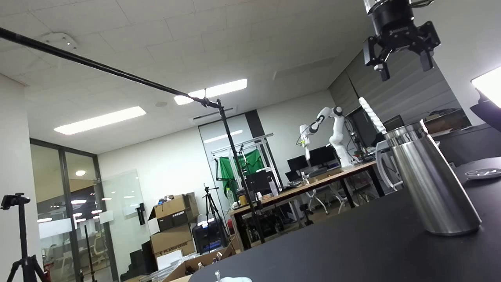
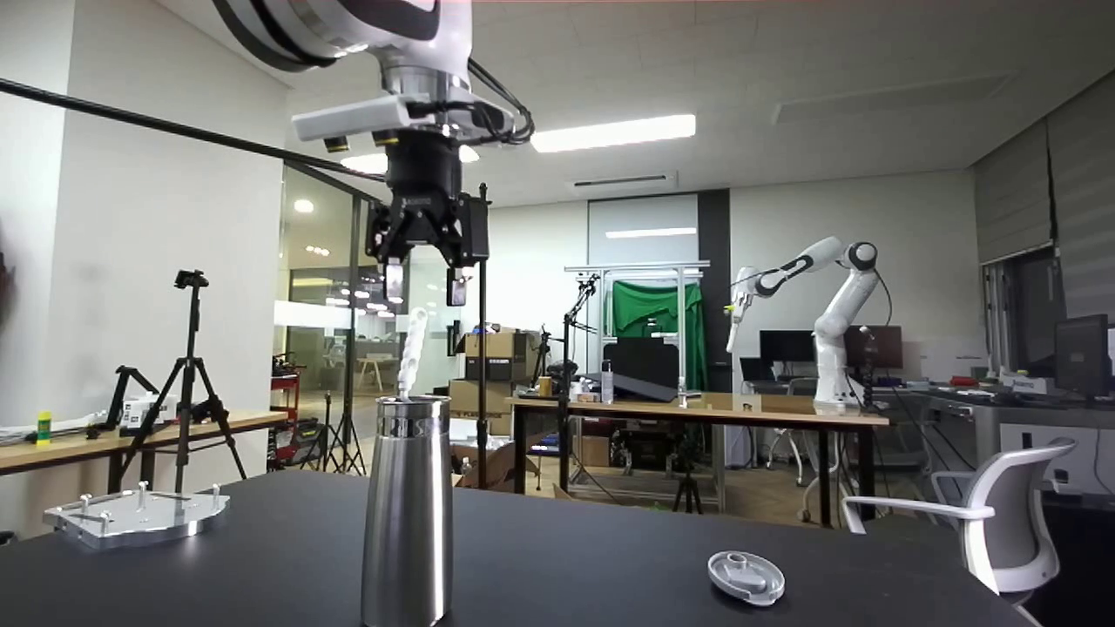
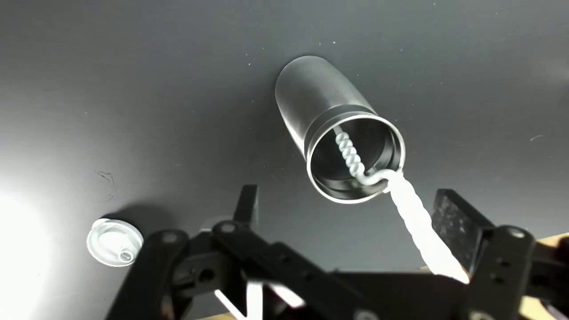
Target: Use the brush to scrub inside the jar
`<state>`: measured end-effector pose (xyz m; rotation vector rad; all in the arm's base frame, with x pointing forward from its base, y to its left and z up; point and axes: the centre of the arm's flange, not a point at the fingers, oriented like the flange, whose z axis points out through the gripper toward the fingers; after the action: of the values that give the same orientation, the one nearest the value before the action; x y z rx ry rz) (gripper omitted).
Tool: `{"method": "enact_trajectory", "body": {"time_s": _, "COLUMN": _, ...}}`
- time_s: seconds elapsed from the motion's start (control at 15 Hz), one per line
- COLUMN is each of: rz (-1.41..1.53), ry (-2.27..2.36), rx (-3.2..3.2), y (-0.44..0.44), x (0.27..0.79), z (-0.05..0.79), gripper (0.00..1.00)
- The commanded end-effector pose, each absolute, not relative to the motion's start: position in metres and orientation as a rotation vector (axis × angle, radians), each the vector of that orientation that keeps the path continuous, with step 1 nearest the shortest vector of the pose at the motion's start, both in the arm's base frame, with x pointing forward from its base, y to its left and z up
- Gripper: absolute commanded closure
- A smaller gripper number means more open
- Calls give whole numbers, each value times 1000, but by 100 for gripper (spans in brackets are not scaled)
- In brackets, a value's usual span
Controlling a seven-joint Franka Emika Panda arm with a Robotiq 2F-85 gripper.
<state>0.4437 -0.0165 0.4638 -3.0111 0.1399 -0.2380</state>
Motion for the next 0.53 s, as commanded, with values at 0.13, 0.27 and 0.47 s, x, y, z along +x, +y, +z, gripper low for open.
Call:
{"method": "enact_trajectory", "body": {"time_s": 0.13, "rz": 6, "ry": 328, "rx": -3039, "y": 12, "x": 536, "z": 473, "gripper": 0}}
{"method": "enact_trajectory", "body": {"time_s": 0.27, "rz": 126, "ry": 414, "rx": -3056, "y": 24, "x": 552, "z": 469, "gripper": 0}}
{"method": "enact_trajectory", "body": {"time_s": 0.47, "rz": 316, "ry": 443, "rx": -3043, "y": 38, "x": 565, "z": 466, "gripper": 0}}
